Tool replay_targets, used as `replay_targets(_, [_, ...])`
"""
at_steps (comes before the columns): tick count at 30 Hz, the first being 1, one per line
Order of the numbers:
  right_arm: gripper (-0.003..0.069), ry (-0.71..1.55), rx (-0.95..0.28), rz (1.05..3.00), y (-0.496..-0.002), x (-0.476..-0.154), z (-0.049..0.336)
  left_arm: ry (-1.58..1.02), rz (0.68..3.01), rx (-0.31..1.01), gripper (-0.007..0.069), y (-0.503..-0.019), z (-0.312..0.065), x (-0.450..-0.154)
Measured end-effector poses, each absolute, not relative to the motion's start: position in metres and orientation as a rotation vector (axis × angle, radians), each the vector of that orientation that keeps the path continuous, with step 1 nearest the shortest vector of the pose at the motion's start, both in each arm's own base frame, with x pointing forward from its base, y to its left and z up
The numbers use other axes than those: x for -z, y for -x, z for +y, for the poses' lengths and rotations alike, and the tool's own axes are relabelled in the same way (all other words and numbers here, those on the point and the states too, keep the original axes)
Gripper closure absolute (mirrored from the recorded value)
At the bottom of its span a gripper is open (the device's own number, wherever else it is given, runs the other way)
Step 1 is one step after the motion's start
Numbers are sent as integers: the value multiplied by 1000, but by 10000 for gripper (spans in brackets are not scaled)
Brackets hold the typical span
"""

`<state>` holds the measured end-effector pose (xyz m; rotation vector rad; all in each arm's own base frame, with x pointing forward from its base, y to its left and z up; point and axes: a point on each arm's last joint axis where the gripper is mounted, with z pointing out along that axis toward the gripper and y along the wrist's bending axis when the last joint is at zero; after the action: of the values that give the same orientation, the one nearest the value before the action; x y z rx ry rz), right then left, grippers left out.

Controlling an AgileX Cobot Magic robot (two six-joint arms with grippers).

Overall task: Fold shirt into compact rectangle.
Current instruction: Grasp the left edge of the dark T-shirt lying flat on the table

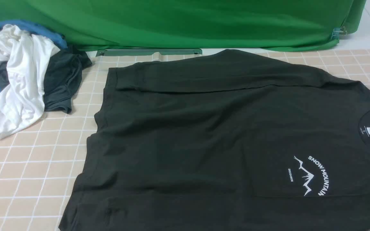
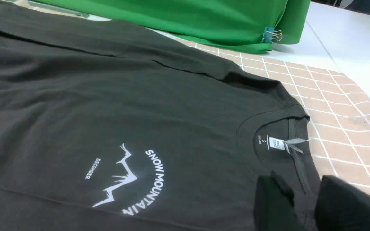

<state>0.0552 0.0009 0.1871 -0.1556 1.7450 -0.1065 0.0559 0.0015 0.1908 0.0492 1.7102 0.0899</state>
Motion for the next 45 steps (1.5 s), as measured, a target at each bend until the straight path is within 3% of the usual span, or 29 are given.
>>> replay_targets(23, [413, 156, 106, 1745, -55, -187, 1, -55, 1670, -104, 603, -56, 2, -194])
replay_targets(26, [413, 156, 106, 1745, -55, -187, 1, 98, 1572, 59, 603, -57, 1, -203])
replay_targets(28, [413, 156, 106, 1745, -55, -187, 1, 305, 1465, 268, 603, -56, 2, -211])
replay_targets(30, [413, 156, 106, 1745, -55, -187, 1, 405, 1370, 351, 603, -56, 5, -217])
replay_targets(39, [413, 145, 95, 1717, -56, -190, 1, 445, 1017, 308, 603, -45, 18, -244])
replay_targets(42, [413, 13, -35, 1577, -57, -203, 2, 470, 828, 356, 603, -36, 22, -257])
replay_targets(45, [413, -147, -194, 1418, -56, -217, 0, 434, 800, 401, 603, -31, 18, -280])
